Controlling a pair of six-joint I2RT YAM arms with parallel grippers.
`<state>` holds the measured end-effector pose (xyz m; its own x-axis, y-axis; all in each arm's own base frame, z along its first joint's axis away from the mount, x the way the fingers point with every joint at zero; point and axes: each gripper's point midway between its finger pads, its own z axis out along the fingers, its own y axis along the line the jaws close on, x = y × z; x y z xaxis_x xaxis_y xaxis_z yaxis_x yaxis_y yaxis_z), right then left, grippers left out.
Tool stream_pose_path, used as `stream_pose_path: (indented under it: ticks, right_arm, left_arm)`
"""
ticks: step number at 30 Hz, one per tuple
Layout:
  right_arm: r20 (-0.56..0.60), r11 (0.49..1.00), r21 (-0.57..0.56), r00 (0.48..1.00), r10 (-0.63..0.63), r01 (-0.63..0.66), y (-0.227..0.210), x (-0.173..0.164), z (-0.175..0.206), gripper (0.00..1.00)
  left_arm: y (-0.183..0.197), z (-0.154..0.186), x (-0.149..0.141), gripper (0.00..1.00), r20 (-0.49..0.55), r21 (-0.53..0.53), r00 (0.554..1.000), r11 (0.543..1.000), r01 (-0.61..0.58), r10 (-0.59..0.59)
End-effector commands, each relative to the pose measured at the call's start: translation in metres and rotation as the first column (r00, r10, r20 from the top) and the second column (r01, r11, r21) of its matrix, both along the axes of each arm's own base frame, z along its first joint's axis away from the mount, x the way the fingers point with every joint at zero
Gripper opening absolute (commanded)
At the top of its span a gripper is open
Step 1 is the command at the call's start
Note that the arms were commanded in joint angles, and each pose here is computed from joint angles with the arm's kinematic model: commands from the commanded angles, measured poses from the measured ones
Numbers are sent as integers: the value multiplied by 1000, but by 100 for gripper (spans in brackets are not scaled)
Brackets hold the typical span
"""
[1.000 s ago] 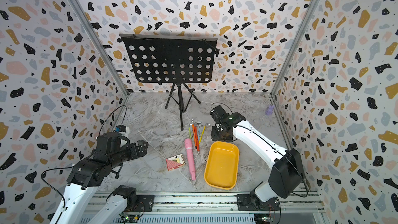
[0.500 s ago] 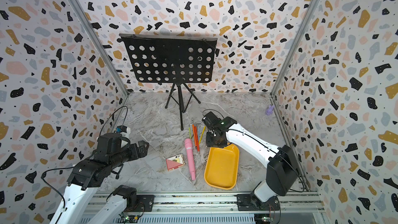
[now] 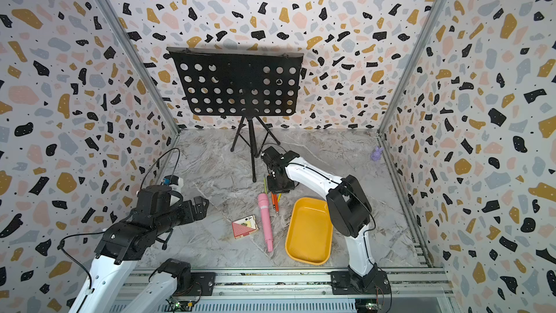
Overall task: Put the hex key on the desktop into the storage box
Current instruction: Pick up the Allen key from the center of the board.
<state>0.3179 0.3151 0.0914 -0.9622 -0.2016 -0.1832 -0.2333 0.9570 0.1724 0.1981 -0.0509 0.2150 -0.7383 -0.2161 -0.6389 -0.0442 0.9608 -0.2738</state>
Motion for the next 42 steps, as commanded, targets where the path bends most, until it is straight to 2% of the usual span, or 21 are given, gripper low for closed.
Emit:
stream_pose_path:
  ticks: [1,6,20,42]
  right_arm:
    - [19,999,-1,999,36,-36,5,16,6,28]
    - [-9,999,-16,999,38,-39,9,29,-8,31]
    - [-65,999,-8,997,49,-49,19,33,-32,34]
    - [-116,999,-31,993,9,-13,18,32,-56,28]
  left_arm:
    - [-5,2,4,100,23,-5,999,1000,26,-26]
    - [-5,2,5,100,21,-3,999,1000,24,-24]
    - [-5,1,5,100,17,-2,1000,1000,24,-24]
    - [-5,1,5,100,20,-3,1000,1000,23,-23]
